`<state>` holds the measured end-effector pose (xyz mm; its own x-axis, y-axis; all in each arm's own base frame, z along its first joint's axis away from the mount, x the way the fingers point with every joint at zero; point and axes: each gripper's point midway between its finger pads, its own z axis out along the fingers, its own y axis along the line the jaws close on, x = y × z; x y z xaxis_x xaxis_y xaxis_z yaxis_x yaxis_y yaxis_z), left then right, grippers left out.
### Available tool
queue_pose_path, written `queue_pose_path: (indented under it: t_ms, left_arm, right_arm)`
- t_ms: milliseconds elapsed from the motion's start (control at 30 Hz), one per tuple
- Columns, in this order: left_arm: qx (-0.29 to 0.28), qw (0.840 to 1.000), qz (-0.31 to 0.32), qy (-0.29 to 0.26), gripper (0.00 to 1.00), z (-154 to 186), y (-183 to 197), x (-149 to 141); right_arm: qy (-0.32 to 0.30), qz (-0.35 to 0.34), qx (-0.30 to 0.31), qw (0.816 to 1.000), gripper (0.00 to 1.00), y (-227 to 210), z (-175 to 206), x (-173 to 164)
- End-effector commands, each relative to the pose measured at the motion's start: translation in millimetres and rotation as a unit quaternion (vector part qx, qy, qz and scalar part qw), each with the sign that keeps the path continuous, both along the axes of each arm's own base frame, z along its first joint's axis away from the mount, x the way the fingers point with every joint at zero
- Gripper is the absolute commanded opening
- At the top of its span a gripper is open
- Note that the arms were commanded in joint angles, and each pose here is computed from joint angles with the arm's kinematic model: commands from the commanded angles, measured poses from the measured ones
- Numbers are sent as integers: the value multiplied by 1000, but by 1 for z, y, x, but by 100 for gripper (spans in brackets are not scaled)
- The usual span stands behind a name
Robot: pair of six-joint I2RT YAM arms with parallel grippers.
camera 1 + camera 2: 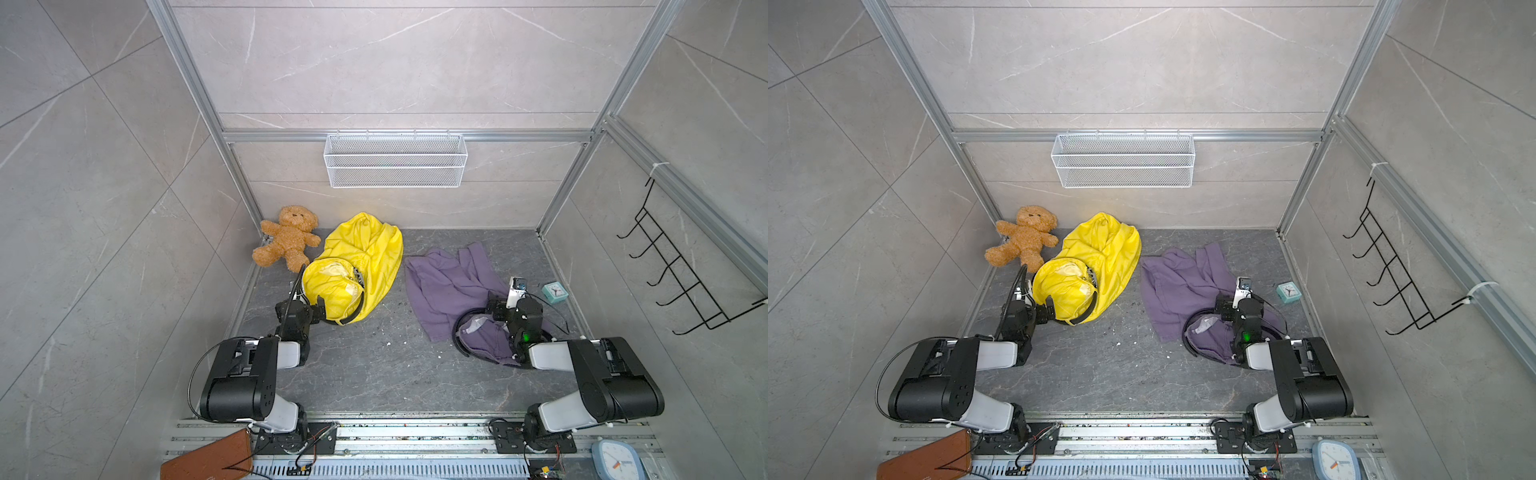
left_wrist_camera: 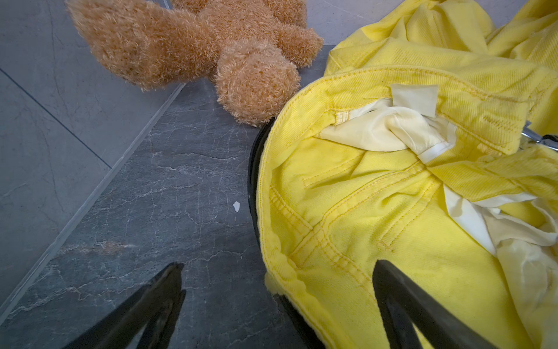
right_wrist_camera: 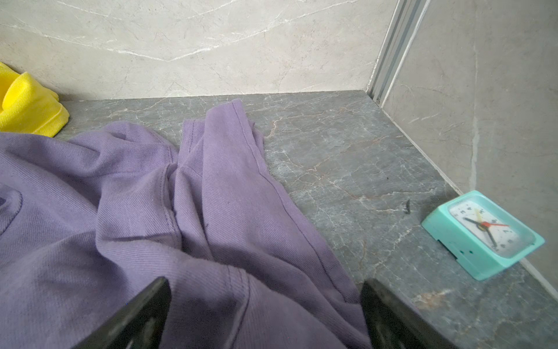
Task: Remove the belt from the trousers
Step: Move the trousers to the center of the board.
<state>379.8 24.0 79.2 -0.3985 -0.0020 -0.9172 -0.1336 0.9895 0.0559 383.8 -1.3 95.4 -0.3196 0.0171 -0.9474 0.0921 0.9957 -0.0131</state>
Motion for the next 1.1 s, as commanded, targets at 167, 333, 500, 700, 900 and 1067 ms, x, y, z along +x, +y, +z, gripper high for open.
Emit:
queue_pose_path:
  t_ms: [167,333,500,700,900,1067]
  left_arm:
    - [15,999,19,43,97,53,-1,9]
    - [-18,995,-29,94,96,89,-51,2]
    - [-119,974,-66,182,94,73,-100,-18]
    - [-208,936,-85,270,87,42,-136,-15]
    - [-184,902,-142,365,87,5,-178,-15]
    - [-154,864,-170,449,84,-33,-208,-38]
  right_arm:
    - [23,8,-5,1000,100,7,60,6]
    - [36,36,4,999,100,29,116,0]
    - [85,98,24,991,100,75,128,-9]
    - [123,157,40,979,100,127,130,-24]
    - [158,186,16,970,100,162,126,-38]
    - [163,199,9,966,100,180,127,-43]
